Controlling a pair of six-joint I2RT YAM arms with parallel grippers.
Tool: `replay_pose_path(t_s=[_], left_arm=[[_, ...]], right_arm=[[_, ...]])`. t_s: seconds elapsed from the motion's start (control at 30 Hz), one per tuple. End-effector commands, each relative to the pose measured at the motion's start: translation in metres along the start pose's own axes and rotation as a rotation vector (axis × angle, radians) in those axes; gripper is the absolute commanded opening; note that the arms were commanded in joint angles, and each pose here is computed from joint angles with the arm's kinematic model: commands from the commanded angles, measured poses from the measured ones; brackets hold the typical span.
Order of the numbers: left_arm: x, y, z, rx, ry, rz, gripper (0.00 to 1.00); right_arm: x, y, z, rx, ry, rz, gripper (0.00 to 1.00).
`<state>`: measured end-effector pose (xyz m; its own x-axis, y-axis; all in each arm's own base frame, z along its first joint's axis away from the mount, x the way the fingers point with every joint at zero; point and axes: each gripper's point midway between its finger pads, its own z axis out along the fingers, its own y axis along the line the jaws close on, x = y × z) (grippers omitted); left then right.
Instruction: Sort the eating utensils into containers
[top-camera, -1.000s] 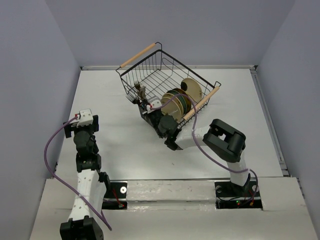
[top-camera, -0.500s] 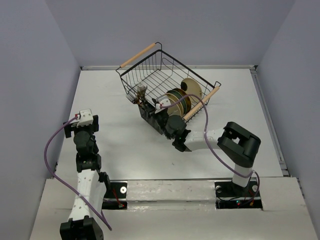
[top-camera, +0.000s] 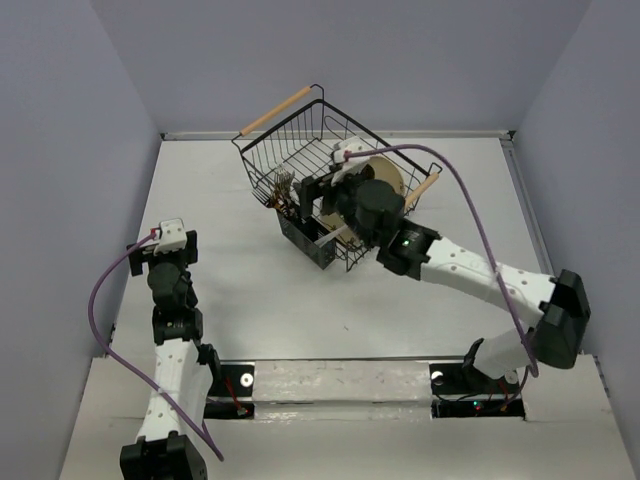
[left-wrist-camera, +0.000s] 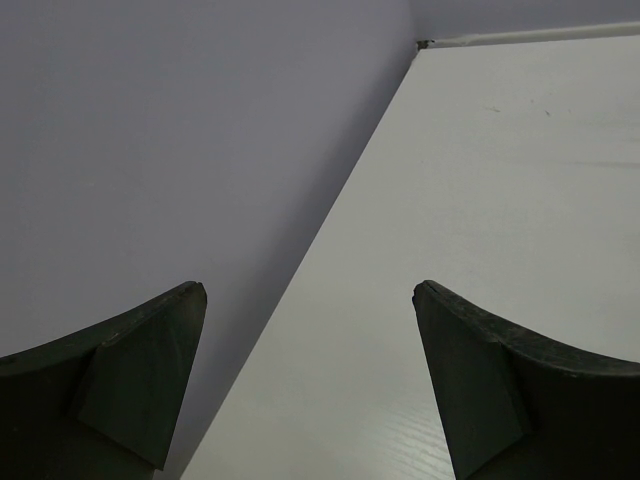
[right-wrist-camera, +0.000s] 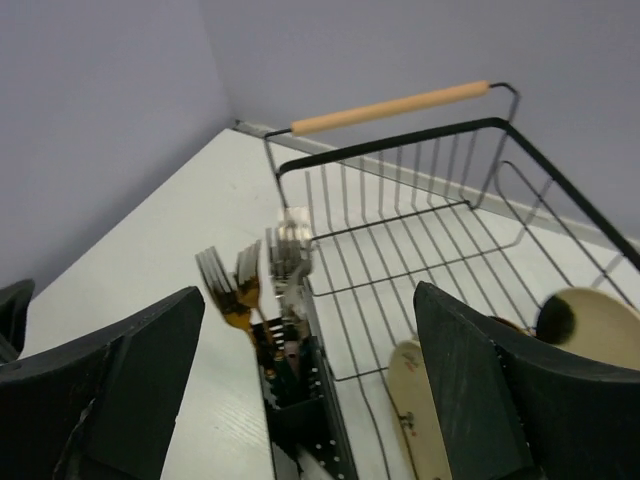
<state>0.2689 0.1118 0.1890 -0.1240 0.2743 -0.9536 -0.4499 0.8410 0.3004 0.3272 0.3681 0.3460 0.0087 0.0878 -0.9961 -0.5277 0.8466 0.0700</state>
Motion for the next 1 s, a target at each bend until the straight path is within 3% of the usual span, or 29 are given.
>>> replay_pose_path(t_s=[0.0, 0.1, 0.17, 0.27, 0.37, 0.63, 0.97], left_arm=[[-0.010, 0.003, 0.001, -0.016, -0.060, -0.014, 0.99], [-0.011, 0.002, 0.001, -0.014, -0.062, -0.015, 0.99], [-0.009, 0.003, 0.001, -0.015, -0.060, -0.012, 0.99], [-0.009, 0.003, 0.000, -0.014, -0.064, -0.012, 0.99], [-0.009, 0.002, 0.000, -0.011, -0.068, -0.013, 0.99], [-0.010, 0.001, 0.000, -0.007, -0.072, -0.014, 0.99], [-0.008, 0.000, 0.000, -0.003, -0.069, -0.012, 0.99]], right_arm=[[-0.001, -0.086, -0.040, 0.228, 0.215, 0.062, 0.94], [0.012, -0.184, -0.082, 0.431, 0.306, 0.183, 0.98], [0.021, -0.210, -0.099, 0.448, 0.320, 0.276, 0.98], [0.034, -0.272, -0.141, 0.651, 0.289, 0.324, 1.00], [0.050, -0.300, -0.167, 0.739, 0.295, 0.351, 1.00], [0.091, -0.310, -0.184, 0.814, 0.366, 0.425, 1.00], [0.089, -0.309, -0.203, 0.843, 0.297, 0.419, 0.99]])
